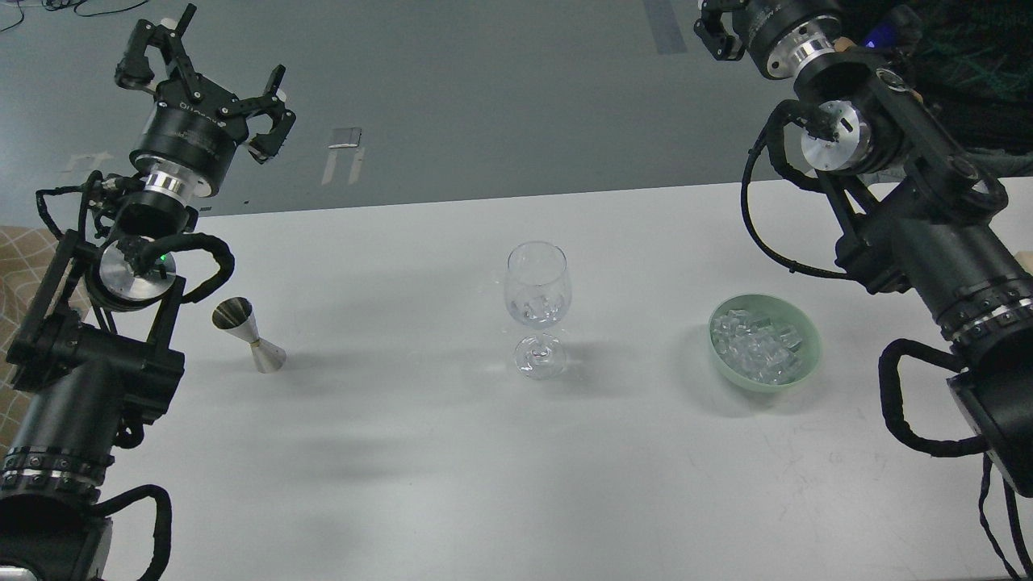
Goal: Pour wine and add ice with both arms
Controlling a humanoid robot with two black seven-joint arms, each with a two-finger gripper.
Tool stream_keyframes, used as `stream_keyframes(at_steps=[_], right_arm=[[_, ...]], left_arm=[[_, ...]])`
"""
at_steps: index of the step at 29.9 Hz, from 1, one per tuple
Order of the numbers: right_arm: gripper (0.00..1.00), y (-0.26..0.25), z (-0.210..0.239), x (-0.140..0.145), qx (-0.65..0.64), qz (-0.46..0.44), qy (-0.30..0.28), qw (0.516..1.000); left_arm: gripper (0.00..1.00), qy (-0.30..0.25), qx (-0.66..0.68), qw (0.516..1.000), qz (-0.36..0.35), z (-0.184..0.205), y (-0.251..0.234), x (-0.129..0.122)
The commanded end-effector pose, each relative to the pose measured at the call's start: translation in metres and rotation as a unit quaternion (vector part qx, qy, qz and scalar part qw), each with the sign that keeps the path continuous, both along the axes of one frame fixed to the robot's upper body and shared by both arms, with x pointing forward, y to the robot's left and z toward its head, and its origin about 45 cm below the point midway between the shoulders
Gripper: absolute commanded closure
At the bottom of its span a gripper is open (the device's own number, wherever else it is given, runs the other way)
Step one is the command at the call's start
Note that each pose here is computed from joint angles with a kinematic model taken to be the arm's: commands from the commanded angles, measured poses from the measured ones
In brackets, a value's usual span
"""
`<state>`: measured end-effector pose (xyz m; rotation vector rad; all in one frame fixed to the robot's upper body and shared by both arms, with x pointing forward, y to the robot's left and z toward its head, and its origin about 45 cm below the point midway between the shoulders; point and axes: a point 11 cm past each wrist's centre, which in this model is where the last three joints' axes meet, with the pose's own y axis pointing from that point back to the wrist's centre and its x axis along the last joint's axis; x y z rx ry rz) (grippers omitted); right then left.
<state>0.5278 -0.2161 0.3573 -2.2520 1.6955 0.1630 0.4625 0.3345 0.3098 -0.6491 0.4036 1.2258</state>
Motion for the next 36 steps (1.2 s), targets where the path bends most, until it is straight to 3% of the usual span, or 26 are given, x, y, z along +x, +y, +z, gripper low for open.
stream_keyframes(at_steps=[1, 6, 15, 21, 36], right_arm=[[0.00, 0.000, -0.002, 0.000, 0.001, -0.001, 0.002, 1.000], [0.00, -0.001, -0.001, 0.001, 0.012, -0.004, 0.002, 1.000], [0.00, -0.016, -0.007, 0.003, 0.055, -0.021, 0.013, 0.998], [0.00, -0.011, -0.009, 0.003, 0.067, -0.019, 0.016, 0.997], [0.00, 0.000, -0.024, -0.004, 0.131, -0.011, 0.006, 0.991]], left_arm=[[0.02, 0.009, 0.005, 1.000, -0.007, -0.004, 0.000, -0.001], [0.02, 0.036, 0.015, 0.999, -0.033, -0.010, -0.007, -0.001], [0.02, -0.014, -0.005, 1.000, 0.008, 0.001, 0.001, 0.000], [0.02, -0.006, -0.005, 1.000, 0.011, -0.006, 0.004, 0.001], [0.02, -0.027, -0.005, 0.999, -0.035, 0.002, -0.025, 0.006]])
